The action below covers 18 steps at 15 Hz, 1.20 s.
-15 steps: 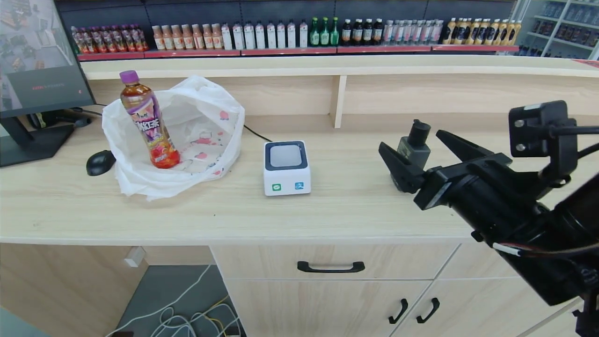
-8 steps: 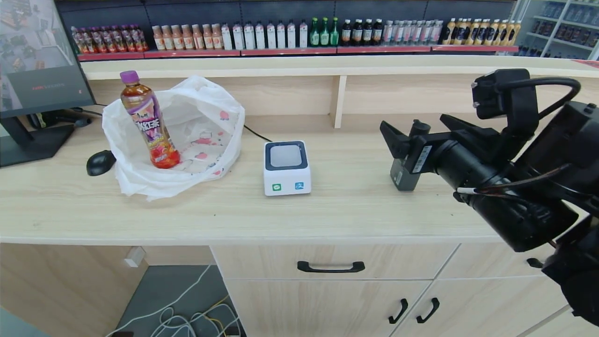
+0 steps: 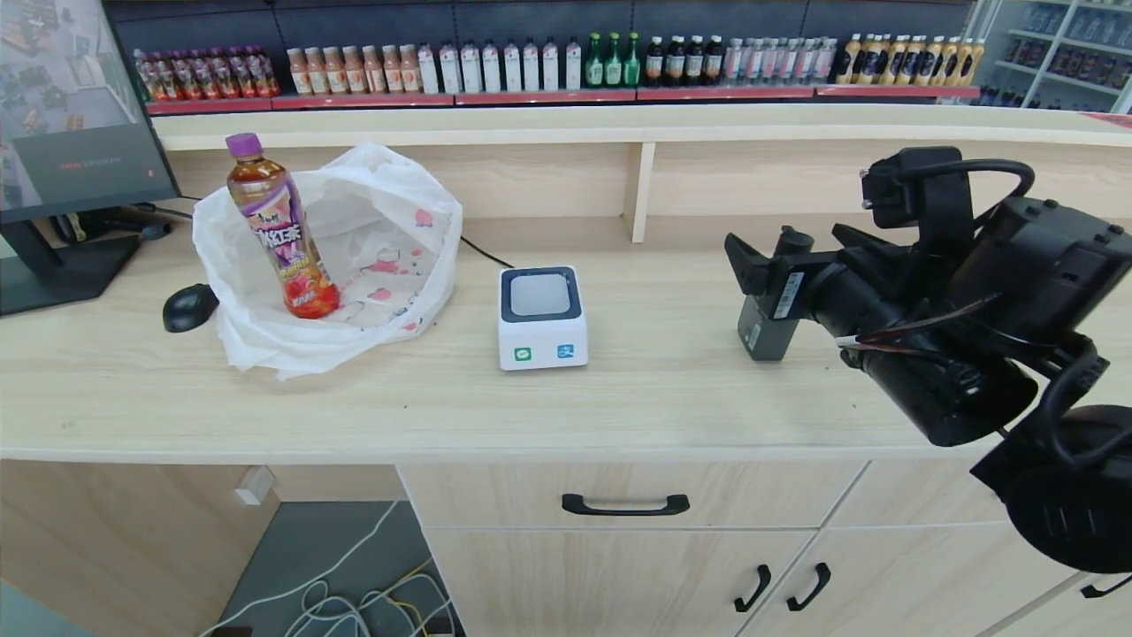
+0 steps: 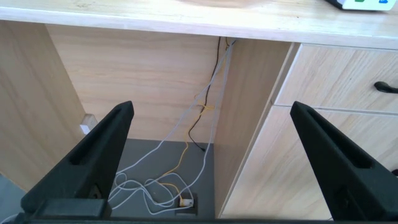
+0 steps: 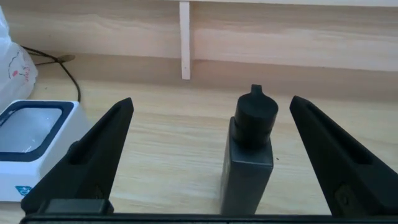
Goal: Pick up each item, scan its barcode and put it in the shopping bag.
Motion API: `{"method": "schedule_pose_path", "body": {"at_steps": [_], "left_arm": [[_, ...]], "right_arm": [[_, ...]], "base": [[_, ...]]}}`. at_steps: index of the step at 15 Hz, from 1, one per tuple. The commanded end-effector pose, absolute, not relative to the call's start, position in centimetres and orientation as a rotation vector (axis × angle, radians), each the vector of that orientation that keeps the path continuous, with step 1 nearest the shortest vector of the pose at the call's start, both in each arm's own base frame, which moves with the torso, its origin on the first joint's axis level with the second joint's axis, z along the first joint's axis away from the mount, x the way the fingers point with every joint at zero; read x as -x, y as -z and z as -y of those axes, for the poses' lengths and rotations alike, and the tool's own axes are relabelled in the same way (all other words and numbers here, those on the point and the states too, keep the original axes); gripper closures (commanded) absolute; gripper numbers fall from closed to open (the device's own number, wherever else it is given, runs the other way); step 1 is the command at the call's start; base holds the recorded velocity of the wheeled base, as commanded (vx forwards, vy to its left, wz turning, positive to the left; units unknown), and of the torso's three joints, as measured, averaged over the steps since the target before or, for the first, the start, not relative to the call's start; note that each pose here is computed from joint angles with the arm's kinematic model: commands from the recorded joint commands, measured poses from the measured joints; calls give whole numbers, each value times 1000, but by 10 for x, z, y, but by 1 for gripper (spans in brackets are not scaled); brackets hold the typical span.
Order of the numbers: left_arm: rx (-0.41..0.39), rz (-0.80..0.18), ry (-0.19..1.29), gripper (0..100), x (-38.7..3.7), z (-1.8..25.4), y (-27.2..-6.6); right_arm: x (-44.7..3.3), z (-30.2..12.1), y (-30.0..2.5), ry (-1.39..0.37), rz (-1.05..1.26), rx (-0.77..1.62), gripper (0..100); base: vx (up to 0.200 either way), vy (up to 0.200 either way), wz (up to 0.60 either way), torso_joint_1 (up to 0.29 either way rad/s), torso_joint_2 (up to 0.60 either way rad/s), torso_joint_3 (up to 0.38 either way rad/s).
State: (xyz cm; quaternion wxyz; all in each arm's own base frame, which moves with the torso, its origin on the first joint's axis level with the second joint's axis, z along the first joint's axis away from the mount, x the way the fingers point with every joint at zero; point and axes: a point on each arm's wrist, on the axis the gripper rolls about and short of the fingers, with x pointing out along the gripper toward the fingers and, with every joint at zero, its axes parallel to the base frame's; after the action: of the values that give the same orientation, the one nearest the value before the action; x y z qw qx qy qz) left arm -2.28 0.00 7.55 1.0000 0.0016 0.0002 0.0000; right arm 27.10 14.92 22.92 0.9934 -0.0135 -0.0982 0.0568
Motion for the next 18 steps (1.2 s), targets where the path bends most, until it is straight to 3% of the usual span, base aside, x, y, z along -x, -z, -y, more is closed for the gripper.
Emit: {"method": "schedule_pose_path", "body": {"at_steps": [1, 18], "left_arm": [[-3, 0, 0, 0, 23, 0, -75], [-5, 0, 0, 0, 23, 0, -75]], "right_arm": [[-279, -152, -227, -109, 194, 30, 0], [-324, -127, -186, -95, 141, 19, 0]], "base": [[0, 0, 0, 0, 0, 0], [0, 0, 0, 0, 0, 0]]}}
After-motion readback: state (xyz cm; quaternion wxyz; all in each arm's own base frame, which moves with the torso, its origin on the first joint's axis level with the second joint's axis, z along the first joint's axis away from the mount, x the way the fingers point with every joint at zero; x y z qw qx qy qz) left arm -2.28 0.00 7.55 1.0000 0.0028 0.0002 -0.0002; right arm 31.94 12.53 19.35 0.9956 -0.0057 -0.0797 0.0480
